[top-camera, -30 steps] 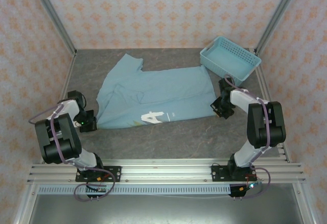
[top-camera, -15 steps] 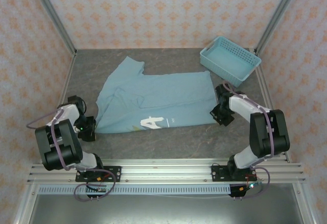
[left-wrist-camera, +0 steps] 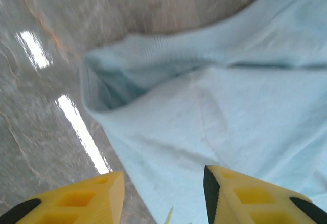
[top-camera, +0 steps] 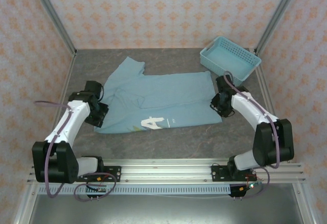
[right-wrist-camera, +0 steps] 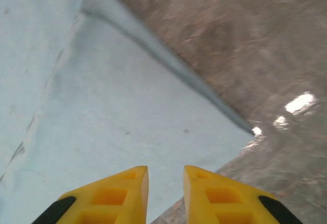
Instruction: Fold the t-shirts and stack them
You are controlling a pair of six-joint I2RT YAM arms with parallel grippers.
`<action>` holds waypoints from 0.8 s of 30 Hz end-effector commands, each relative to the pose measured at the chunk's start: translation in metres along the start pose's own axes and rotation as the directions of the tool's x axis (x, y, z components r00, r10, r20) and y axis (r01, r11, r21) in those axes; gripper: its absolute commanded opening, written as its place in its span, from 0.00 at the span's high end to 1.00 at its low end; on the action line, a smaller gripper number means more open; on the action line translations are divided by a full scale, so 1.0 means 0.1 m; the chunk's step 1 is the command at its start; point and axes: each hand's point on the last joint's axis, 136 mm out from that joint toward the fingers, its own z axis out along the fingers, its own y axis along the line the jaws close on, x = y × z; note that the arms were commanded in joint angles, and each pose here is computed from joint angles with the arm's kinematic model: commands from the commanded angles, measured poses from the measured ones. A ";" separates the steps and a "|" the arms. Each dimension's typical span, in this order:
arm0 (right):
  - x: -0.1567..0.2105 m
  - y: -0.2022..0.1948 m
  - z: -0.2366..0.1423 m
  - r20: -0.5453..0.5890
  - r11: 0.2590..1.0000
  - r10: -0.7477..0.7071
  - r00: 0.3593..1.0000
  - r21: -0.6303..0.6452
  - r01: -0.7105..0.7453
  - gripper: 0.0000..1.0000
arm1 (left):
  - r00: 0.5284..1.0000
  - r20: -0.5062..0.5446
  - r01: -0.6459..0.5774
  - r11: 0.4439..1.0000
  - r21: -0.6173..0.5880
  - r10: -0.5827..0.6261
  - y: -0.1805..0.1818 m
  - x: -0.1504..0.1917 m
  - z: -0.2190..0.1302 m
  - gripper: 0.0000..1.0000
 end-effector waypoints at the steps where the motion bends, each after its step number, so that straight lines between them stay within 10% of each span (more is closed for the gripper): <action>1: 0.06 0.26 0.12 -0.064 0.996 -0.069 0.996 -0.065 0.065 0.80 | 0.997 -0.070 -0.034 0.999 -0.038 0.031 -0.02 0.16 0.24 0.59; 24: 0.47 -0.50 0.56 -0.208 0.957 -0.061 0.976 0.266 0.117 0.76 | 0.988 0.024 -0.135 0.918 -0.372 0.155 0.70 -0.45 0.73 0.63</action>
